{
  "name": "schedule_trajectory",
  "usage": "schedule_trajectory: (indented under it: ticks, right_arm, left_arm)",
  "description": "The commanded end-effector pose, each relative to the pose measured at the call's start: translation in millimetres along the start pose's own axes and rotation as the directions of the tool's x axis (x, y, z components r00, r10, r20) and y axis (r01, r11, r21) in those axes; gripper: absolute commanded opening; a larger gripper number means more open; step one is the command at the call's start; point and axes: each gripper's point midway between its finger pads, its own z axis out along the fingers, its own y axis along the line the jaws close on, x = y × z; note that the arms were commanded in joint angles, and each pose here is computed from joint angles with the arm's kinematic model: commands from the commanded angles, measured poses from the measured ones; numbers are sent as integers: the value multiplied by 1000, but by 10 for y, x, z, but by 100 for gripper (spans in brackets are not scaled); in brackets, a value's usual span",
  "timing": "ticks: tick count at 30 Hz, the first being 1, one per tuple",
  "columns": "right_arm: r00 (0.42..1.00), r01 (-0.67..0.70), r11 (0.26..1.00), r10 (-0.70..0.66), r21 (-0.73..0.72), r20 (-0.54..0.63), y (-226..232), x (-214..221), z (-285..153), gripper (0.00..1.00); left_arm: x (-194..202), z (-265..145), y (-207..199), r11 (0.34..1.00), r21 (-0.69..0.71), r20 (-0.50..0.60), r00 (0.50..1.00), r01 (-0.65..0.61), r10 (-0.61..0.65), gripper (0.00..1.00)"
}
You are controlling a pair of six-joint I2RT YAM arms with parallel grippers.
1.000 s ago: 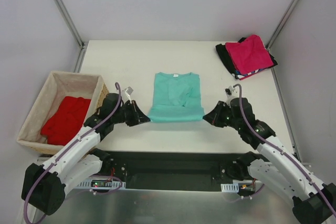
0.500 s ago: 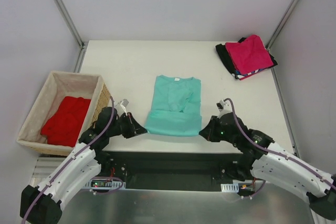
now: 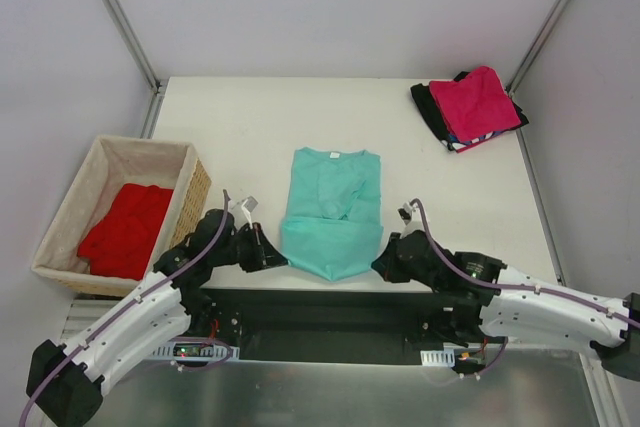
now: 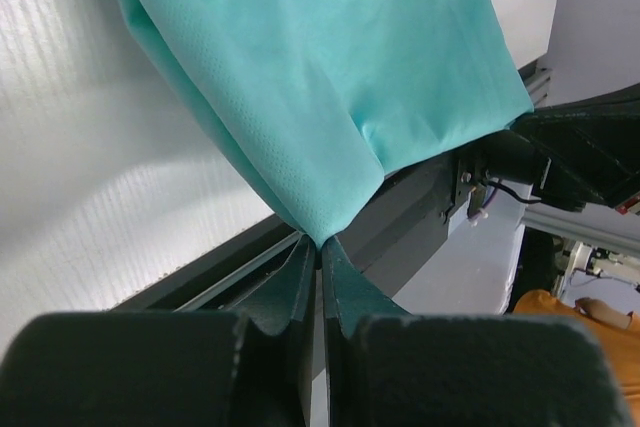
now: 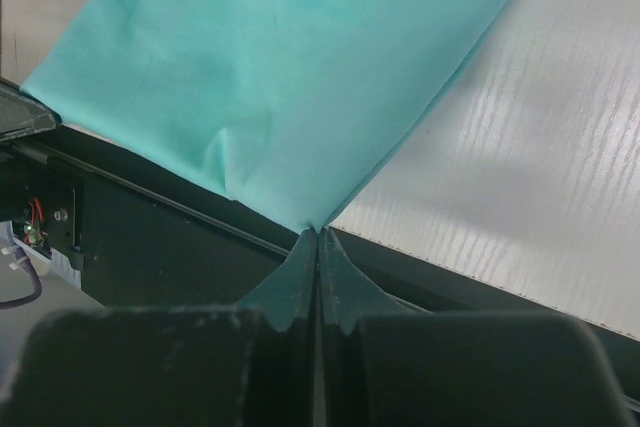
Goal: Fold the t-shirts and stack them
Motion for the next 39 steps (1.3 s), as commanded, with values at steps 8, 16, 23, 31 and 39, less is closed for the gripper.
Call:
schedule_trajectory:
  ticks: [8,16,23,31,39]
  right_arm:
    - [995,-40,999,36,36,90,-85,-137,-185,1]
    - [990,18,995,-31,98,138,-70,-365,-297,1]
    - [986,64,989,-82,131,143,50,-527,-258,1]
    - [986,49,985,-74,163,152,-18,-770,-140,1]
    - [985,-6,982,-26,186,169,-138,-1179,63,1]
  left_arm:
    - [71,-1,-111,1000,5,11,1000,5,-5,0]
    - [-146,-29,-303,998,-20,43,997,-67,68,0]
    - [-352,40,-390,992,-74,63,992,-105,110,0]
    - [-671,103,-561,982,-113,98,982,-152,163,0]
    - [-1121,141,-597,982,-143,152,977,-127,148,0]
